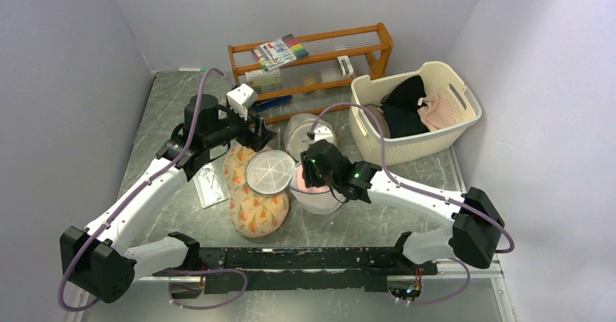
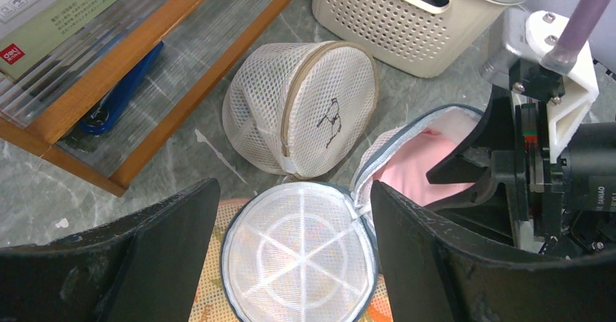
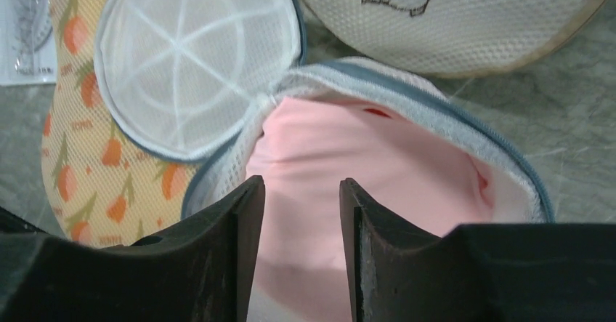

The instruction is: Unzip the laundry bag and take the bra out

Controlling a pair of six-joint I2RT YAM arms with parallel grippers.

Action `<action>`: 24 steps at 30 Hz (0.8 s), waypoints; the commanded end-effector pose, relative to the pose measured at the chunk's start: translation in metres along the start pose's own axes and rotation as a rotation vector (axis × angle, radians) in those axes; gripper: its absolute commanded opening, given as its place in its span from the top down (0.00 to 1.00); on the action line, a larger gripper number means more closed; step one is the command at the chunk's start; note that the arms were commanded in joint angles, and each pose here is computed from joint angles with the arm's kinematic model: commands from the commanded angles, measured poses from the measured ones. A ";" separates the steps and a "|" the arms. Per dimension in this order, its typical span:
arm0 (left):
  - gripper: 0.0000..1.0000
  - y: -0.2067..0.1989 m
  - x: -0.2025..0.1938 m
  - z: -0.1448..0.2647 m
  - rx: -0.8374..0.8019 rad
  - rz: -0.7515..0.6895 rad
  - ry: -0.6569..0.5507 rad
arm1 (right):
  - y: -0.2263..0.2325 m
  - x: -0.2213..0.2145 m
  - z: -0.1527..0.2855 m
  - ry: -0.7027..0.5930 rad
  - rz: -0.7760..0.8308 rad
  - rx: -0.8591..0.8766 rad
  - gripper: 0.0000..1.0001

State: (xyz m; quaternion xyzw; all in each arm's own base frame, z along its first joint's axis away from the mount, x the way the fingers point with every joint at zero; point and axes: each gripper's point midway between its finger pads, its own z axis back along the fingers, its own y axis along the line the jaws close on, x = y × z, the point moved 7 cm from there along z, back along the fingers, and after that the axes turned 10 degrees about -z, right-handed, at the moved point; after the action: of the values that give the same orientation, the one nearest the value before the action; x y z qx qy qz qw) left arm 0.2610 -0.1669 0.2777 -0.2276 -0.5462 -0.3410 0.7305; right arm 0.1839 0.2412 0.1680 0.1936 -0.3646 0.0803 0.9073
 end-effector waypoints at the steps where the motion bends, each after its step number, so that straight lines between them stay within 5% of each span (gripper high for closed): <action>1: 0.13 0.002 0.015 0.007 0.004 -0.025 -0.044 | 0.008 0.017 -0.005 -0.067 -0.027 -0.027 0.57; 7: 0.13 0.001 0.017 0.007 -0.003 -0.028 -0.046 | 0.014 0.021 -0.015 -0.072 -0.016 -0.020 0.49; 24: 0.13 0.000 0.020 0.012 0.000 -0.033 -0.064 | 0.007 0.006 -0.044 -0.032 0.031 -0.107 0.50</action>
State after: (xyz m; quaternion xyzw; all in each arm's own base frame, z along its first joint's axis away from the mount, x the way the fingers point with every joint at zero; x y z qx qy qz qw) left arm 0.2587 -0.1659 0.2819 -0.2277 -0.5520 -0.3413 0.7259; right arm 0.2111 0.2663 0.1497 0.1550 -0.3760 0.0763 0.9104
